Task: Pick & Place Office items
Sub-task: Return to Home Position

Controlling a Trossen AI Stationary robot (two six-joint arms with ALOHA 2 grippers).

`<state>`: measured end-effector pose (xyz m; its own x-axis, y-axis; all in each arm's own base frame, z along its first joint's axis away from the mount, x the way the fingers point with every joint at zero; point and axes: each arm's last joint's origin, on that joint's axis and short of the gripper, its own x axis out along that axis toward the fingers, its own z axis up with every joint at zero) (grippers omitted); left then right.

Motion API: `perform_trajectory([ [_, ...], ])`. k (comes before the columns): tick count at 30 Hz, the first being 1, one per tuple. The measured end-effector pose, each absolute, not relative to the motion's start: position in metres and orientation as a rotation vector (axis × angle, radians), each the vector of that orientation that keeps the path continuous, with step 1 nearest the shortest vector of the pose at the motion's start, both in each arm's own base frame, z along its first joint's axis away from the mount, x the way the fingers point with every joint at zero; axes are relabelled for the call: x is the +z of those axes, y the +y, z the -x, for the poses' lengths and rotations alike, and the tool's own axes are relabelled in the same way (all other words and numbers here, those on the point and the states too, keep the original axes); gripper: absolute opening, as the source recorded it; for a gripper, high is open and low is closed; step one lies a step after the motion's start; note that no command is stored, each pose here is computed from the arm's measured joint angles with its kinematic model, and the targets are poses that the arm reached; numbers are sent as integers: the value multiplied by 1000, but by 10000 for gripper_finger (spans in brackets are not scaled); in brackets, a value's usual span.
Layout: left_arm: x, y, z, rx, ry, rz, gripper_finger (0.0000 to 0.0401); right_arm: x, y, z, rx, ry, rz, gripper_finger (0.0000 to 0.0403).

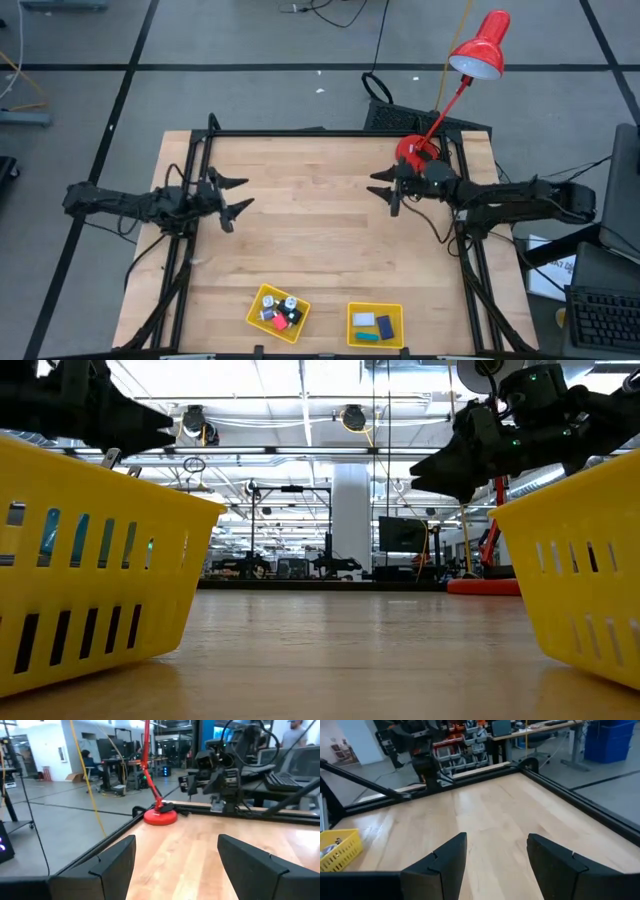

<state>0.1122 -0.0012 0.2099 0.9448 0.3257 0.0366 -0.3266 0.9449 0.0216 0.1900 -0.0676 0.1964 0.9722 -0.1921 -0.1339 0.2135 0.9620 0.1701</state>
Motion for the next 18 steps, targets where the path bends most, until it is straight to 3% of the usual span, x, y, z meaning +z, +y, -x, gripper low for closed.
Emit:
perform_trajectory([
  [7,210,8,-98,279,-113,-10,272,210,-69,-166,-179,116,-218,197],
  [18,200,16,-86,281,-52,23,286,215,-53,-137,-92,83,-109,197],
])
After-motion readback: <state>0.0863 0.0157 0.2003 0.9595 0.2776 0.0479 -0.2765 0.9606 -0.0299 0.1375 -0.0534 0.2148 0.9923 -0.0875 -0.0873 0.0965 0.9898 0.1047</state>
